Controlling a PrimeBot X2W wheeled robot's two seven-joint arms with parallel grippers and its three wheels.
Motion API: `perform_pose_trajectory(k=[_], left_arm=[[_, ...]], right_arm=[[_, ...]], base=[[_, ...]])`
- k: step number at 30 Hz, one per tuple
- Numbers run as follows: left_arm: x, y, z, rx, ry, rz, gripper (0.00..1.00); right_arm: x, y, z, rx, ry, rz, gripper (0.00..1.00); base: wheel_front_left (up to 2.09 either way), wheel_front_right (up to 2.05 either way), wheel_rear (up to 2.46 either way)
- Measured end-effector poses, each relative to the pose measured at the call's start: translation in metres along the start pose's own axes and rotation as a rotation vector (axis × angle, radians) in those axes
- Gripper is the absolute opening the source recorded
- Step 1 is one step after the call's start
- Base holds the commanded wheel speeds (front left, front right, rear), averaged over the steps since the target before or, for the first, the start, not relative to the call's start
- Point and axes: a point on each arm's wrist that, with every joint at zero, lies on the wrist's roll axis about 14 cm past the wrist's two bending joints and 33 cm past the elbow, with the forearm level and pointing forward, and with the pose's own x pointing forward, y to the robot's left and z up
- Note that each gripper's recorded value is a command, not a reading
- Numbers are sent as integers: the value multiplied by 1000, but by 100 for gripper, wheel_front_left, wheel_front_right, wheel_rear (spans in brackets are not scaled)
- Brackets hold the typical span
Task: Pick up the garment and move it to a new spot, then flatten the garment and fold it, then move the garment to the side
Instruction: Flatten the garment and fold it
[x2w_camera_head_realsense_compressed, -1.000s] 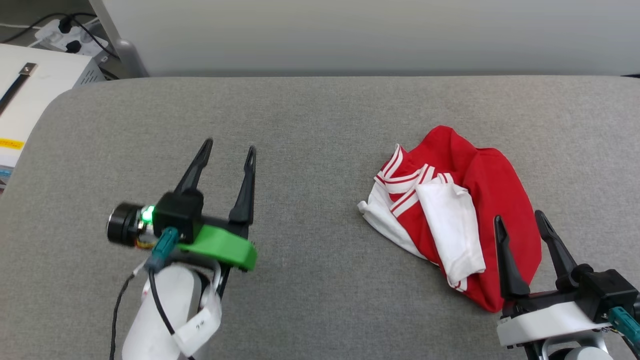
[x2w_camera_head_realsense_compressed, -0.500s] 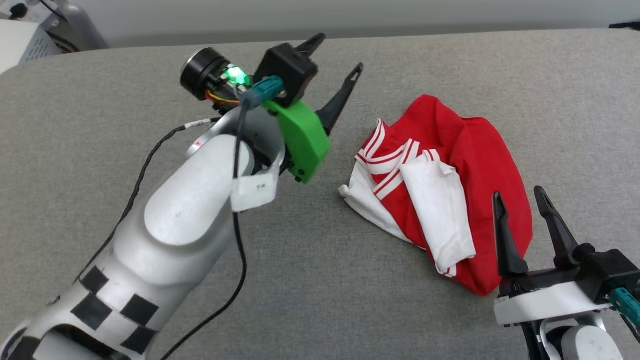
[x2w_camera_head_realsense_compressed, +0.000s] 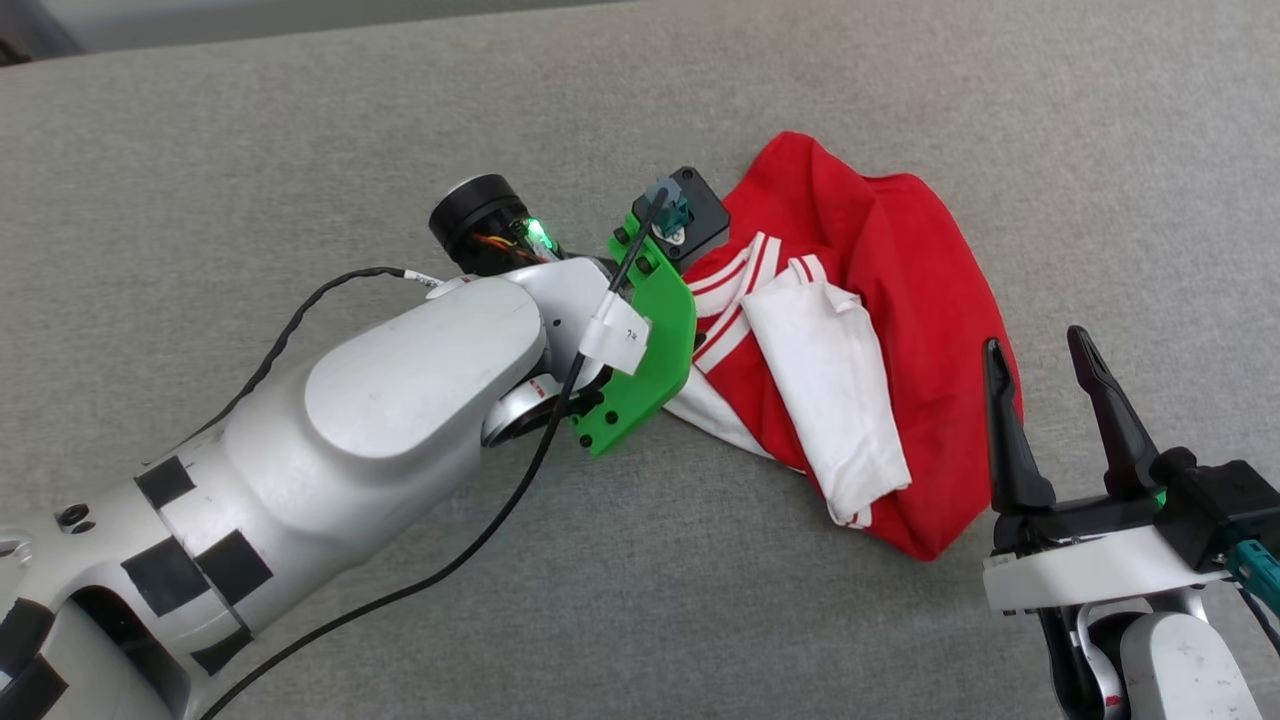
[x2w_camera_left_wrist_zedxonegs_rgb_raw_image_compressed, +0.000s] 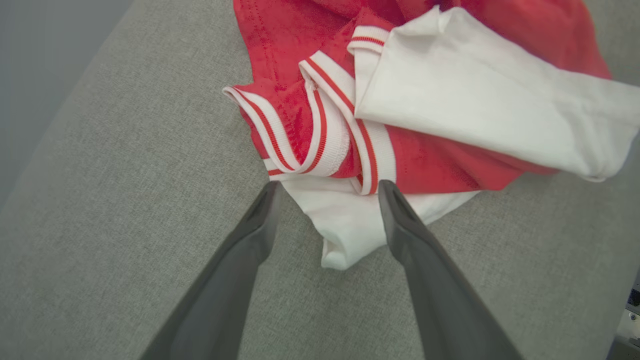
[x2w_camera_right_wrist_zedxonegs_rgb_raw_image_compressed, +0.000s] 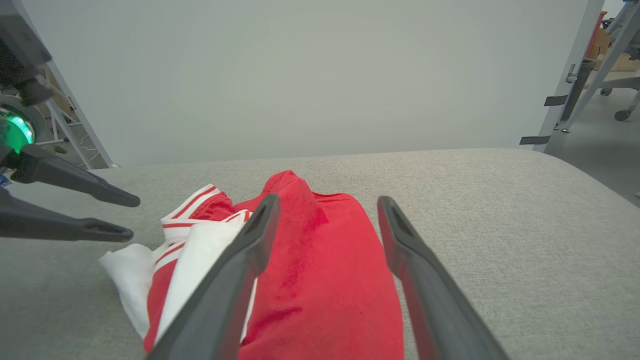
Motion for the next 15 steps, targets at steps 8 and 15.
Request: perform_pose_trajectory(k=[8,15], left_arm=[[31,-14,-59,-9,205,-82,100],[42,-16,-73,-8,243,-109,27]], right_arm=[[7,-12,-14,-9,34,-32,100],[10,-20,-26,-21,66,-51,100]], base=[[0,0,0],[0,0,0]])
